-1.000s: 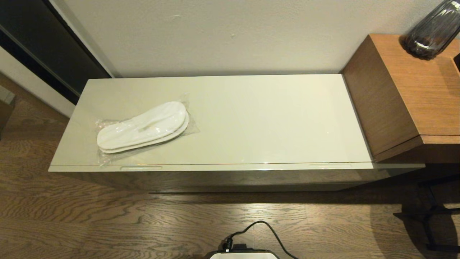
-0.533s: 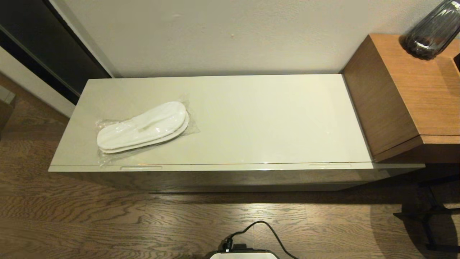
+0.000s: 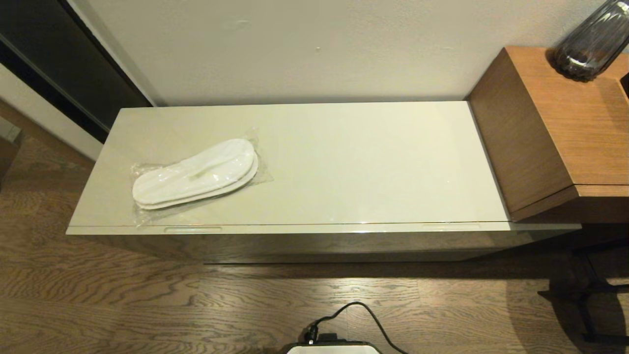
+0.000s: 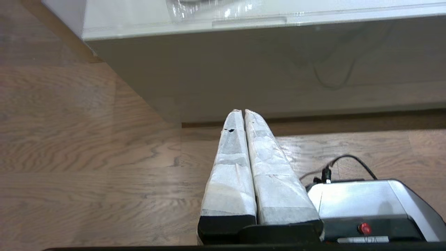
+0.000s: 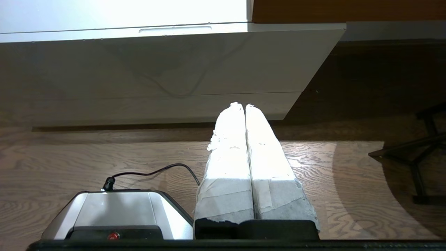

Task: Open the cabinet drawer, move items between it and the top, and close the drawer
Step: Open the drawer

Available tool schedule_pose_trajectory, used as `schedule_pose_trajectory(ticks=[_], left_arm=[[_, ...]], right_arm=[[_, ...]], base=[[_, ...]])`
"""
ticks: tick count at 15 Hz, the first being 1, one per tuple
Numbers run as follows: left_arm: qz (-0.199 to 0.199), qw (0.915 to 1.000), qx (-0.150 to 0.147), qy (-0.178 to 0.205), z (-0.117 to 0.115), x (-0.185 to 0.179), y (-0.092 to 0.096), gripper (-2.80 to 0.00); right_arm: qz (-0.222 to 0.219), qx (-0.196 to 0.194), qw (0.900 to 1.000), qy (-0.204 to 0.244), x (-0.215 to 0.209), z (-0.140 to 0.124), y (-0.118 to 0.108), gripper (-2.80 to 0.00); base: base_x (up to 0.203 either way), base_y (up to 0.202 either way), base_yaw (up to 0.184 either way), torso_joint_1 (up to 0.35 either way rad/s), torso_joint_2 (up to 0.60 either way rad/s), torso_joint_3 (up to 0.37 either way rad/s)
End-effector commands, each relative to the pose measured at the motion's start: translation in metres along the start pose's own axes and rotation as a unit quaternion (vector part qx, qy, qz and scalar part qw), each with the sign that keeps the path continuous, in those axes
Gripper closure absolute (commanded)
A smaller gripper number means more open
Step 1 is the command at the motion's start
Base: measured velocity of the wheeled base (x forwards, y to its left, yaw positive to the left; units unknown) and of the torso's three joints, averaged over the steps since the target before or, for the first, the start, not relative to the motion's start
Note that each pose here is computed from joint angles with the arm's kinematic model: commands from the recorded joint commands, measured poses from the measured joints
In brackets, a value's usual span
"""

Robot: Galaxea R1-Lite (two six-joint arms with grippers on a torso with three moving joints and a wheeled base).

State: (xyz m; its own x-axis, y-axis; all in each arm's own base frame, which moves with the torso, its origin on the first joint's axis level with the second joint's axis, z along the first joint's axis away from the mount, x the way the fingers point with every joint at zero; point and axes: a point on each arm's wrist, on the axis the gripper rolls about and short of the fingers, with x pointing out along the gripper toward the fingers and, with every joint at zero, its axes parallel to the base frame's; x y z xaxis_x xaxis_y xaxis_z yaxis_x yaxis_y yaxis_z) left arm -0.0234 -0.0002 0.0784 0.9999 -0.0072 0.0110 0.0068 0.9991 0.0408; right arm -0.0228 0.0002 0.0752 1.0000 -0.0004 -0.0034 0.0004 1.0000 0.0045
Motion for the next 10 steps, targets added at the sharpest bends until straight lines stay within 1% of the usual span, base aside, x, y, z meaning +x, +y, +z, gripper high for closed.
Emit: schedule_pose_trajectory(ticks=[1, 2, 3, 4, 5, 6, 7, 8, 10], left_arm=[[0.000, 0.9999, -0.002, -0.010, 0.024, -0.004, 0.001, 0.00], [-0.001, 0.9999, -0.014, 0.003, 0.045, -0.004, 0.002, 0.00], [-0.002, 0.9991, -0.034, 0.027, 0.068, 0.000, 0.003, 0.00], [-0.002, 0.9955, -0.057, 0.075, 0.091, 0.013, 0.004, 0.00], [-0.002, 0.9884, -0.076, 0.131, 0.108, 0.034, 0.004, 0.00], [-0.003, 0.9786, -0.093, 0.184, 0.121, 0.057, 0.005, 0.00], [-0.006, 0.9649, -0.107, 0.239, 0.126, 0.082, 0.005, 0.00], [-0.012, 0.9481, -0.122, 0.294, 0.126, 0.109, 0.004, 0.00], [-0.025, 0.9157, -0.146, 0.374, 0.116, 0.158, 0.002, 0.00]], right_arm=[[0.001, 0.000, 1.000, 0.000, 0.000, 0.000, 0.000, 0.00], [0.000, 0.000, 1.000, 0.000, 0.000, 0.000, 0.000, 0.00], [0.001, 0.000, 1.000, 0.000, 0.000, 0.000, 0.000, 0.00], [0.001, 0.000, 1.000, 0.000, 0.000, 0.000, 0.000, 0.00], [0.000, 0.000, 1.000, 0.000, 0.000, 0.000, 0.000, 0.00], [0.001, 0.000, 1.000, 0.000, 0.000, 0.000, 0.000, 0.00], [0.000, 0.000, 1.000, 0.000, 0.000, 0.000, 0.000, 0.00], [0.000, 0.000, 1.000, 0.000, 0.000, 0.000, 0.000, 0.00], [0.000, 0.000, 1.000, 0.000, 0.000, 0.000, 0.000, 0.00]], base=[[0.000, 0.000, 0.000, 0.000, 0.00, 0.000], [0.000, 0.000, 0.000, 0.000, 0.00, 0.000], [0.000, 0.000, 0.000, 0.000, 0.00, 0.000], [0.000, 0.000, 0.000, 0.000, 0.00, 0.000], [0.000, 0.000, 0.000, 0.000, 0.00, 0.000], [0.000, 0.000, 0.000, 0.000, 0.00, 0.000], [0.000, 0.000, 0.000, 0.000, 0.00, 0.000], [0.000, 0.000, 0.000, 0.000, 0.00, 0.000], [0.000, 0.000, 0.000, 0.000, 0.00, 0.000]])
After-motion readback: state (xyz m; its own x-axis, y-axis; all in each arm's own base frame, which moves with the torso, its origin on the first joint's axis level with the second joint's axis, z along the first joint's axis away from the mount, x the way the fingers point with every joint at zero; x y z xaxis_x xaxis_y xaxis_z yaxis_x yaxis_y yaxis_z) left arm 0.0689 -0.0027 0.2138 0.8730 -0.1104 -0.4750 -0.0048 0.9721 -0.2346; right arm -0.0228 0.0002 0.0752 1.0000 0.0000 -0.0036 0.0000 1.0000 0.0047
